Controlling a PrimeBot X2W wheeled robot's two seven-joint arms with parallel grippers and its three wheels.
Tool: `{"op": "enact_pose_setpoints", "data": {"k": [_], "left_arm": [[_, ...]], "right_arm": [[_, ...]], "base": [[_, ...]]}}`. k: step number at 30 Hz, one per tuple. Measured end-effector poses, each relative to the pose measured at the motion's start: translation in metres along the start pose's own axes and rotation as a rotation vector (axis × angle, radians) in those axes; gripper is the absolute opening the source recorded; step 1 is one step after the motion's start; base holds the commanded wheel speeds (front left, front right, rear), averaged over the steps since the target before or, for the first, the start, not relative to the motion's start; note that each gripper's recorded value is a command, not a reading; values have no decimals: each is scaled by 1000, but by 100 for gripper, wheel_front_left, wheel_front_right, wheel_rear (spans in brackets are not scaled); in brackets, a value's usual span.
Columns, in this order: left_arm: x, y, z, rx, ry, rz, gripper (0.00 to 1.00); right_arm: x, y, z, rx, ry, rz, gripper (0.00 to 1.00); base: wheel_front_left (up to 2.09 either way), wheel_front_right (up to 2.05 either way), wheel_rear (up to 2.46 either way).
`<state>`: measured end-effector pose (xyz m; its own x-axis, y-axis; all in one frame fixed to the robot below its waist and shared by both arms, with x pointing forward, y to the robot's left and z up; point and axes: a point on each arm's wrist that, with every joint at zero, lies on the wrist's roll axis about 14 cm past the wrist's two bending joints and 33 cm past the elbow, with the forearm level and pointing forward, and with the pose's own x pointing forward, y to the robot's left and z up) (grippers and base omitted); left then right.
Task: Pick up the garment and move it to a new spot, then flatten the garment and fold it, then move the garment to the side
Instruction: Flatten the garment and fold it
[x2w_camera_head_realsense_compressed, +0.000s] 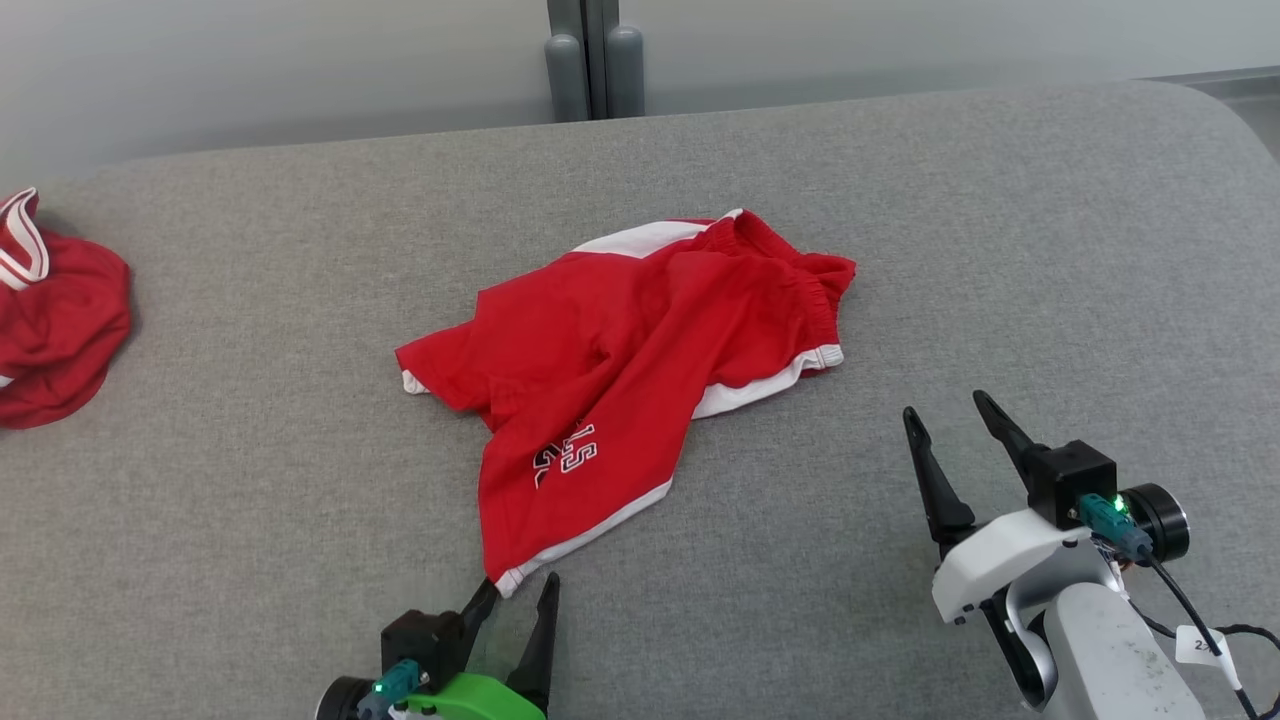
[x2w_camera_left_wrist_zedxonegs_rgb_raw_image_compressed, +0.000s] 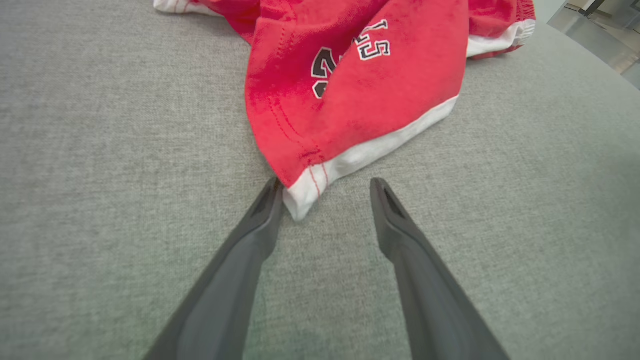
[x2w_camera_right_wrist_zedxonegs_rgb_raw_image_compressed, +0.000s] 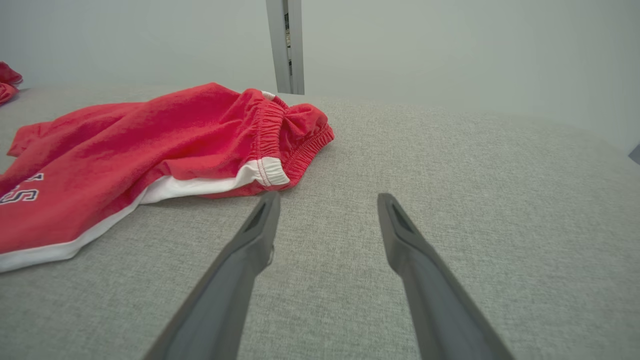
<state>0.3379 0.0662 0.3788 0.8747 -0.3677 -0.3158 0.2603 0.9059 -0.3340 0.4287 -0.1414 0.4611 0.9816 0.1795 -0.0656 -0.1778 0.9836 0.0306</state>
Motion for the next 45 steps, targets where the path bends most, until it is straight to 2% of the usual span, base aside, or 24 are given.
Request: {"op": "enact_pose_setpoints", "data": {"k": [2,3,4,5,12,21,31,41,43,44,45], "left_arm": [[3,0,2,3,-2,-4,36],[5,0,4,3,-6,-7,18],[6,1,5,4,-8,-6,7],[7,1,6,4,-9,-5,0],[5,16,7,-9,-16,46,0],[-4,46,16,-13,-50,156,0],[-2,56,16,-22,-48,182,0],[1,60,13,-26,-37,191,0],[1,61,13,-27,-36,193,0],[1,61,13,-27,-35,194,0],[1,62,13,-27,-35,194,0]], "right_arm": [[2,2,1,-2,-3,6,100],[4,2,1,-2,-4,9,100],[5,3,1,-4,-3,12,100],[5,3,0,-5,-1,13,100],[14,14,-1,-13,8,50,100],[32,48,-21,-62,79,183,100],[50,42,-40,-155,144,232,100],[61,57,-47,-229,155,319,100],[61,59,-48,-238,154,333,85],[62,60,-48,-244,154,339,46],[62,60,-47,-247,152,342,39]], "base": [[0,0,0],[0,0,0],[0,0,0],[0,0,0],[0,0,0],[0,0,0],[0,0,0],[0,0,0],[0,0,0],[0,0,0],[0,0,0]]}}
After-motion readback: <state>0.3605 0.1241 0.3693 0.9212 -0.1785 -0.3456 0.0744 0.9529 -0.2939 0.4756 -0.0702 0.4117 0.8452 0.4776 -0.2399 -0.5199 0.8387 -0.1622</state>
